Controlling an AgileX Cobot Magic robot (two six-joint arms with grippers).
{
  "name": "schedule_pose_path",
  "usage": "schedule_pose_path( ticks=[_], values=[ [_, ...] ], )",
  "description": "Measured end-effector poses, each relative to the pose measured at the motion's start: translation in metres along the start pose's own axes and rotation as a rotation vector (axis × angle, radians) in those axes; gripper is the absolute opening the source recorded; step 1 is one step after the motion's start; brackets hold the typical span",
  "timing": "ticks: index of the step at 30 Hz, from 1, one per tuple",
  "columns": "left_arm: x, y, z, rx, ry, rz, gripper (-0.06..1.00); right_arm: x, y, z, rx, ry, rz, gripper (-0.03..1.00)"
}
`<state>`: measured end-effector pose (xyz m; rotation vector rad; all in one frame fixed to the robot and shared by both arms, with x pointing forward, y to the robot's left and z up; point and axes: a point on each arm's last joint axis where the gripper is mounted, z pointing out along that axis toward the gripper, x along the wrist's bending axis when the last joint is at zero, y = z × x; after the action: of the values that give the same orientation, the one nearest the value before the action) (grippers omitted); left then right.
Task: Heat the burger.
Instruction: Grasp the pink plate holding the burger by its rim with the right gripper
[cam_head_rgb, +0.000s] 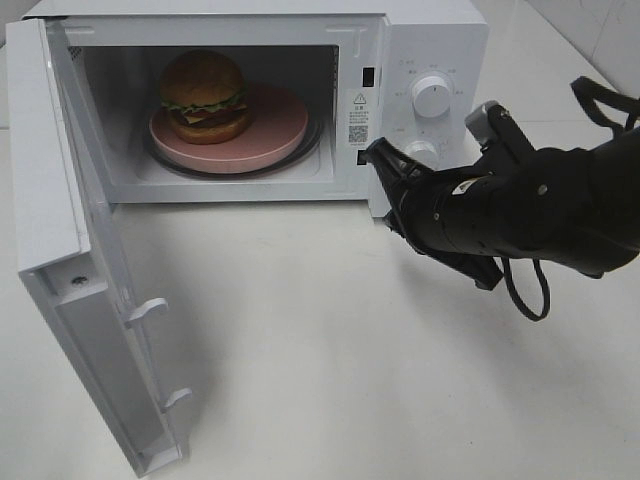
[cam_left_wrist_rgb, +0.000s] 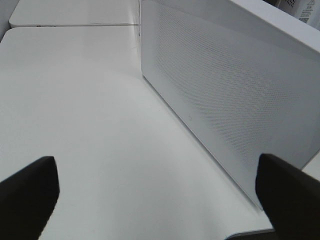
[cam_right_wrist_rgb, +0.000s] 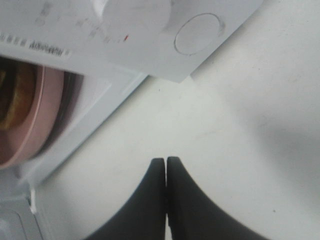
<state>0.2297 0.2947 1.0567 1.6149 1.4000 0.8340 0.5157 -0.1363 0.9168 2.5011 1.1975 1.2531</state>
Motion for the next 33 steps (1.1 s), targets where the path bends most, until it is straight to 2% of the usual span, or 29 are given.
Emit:
schedule_pose_path(
  ticks=[1,2,4,5,6,7,9,10,12,15,17,19,20,22,23,24,25,27,29,30,32,33],
  values=[
    [0.0,0.0,0.0,0.0,0.0,0.0,0.99,0.001,-0.003,-0.004,0.05,-0.009,-0.092,0.02],
    [0.0,0.0,0.0,0.0,0.0,0.0,0.99,0.001,-0.003,-0.004,0.05,-0.009,-0.092,0.02],
    [0.0,0.0,0.0,0.0,0.0,0.0,0.99,0.003,-0.007,-0.012,0.123,-0.012,-0.226,0.03],
    [0.0,0.0,0.0,0.0,0.0,0.0,0.99,0.003,-0.007,-0.012,0.123,-0.012,-0.226,0.03],
    [0.0,0.0,0.0,0.0,0.0,0.0,0.99,0.004,-0.009,-0.016,0.166,-0.005,-0.319,0.03],
    [0.0,0.0,0.0,0.0,0.0,0.0,0.99,0.004,-0.009,-0.016,0.166,-0.005,-0.319,0.03],
    [0.0,0.0,0.0,0.0,0.0,0.0,0.99,0.004,-0.013,-0.023,0.238,0.003,-0.453,0.04],
    [0.0,0.0,0.0,0.0,0.0,0.0,0.99,0.004,-0.013,-0.023,0.238,0.003,-0.453,0.04],
    [0.0,0.0,0.0,0.0,0.0,0.0,0.99,0.002,-0.018,-0.029,0.324,0.001,-0.565,0.04],
    [0.0,0.0,0.0,0.0,0.0,0.0,0.99,0.001,-0.02,-0.033,0.362,0.003,-0.633,0.04],
    [0.0,0.0,0.0,0.0,0.0,0.0,0.99,0.001,-0.022,-0.039,0.432,-0.002,-0.752,0.05],
    [0.0,0.0,0.0,0.0,0.0,0.0,0.99,0.002,-0.022,-0.041,0.458,-0.005,-0.789,0.06],
    [0.0,0.0,0.0,0.0,0.0,0.0,0.99,0.004,-0.022,-0.043,0.513,-0.018,-0.862,0.07],
    [0.0,0.0,0.0,0.0,0.0,0.0,0.99,0.006,-0.021,-0.044,0.529,-0.022,-0.894,0.07],
    [0.0,0.0,0.0,0.0,0.0,0.0,0.99,0.01,-0.018,-0.047,0.578,-0.047,-0.979,0.08],
    [0.0,0.0,0.0,0.0,0.0,0.0,0.99,0.01,-0.018,-0.047,0.578,-0.047,-0.979,0.08],
    [0.0,0.0,0.0,0.0,0.0,0.0,0.99,0.013,-0.014,-0.05,0.611,-0.077,-1.061,0.08],
    [0.0,0.0,0.0,0.0,0.0,0.0,0.99,0.014,-0.012,-0.051,0.631,-0.096,-1.092,0.09],
    [0.0,0.0,0.0,0.0,0.0,0.0,0.99,0.02,-0.004,-0.055,0.658,-0.138,-1.197,0.1],
    [0.0,0.0,0.0,0.0,0.0,0.0,0.99,0.02,-0.004,-0.055,0.658,-0.138,-1.197,0.1],
    [0.0,0.0,0.0,0.0,0.0,0.0,0.99,0.026,0.003,-0.059,0.676,-0.15,-1.312,0.11],
    [0.0,0.0,0.0,0.0,0.0,0.0,0.99,0.026,0.003,-0.059,0.676,-0.15,-1.312,0.11]
  ],
)
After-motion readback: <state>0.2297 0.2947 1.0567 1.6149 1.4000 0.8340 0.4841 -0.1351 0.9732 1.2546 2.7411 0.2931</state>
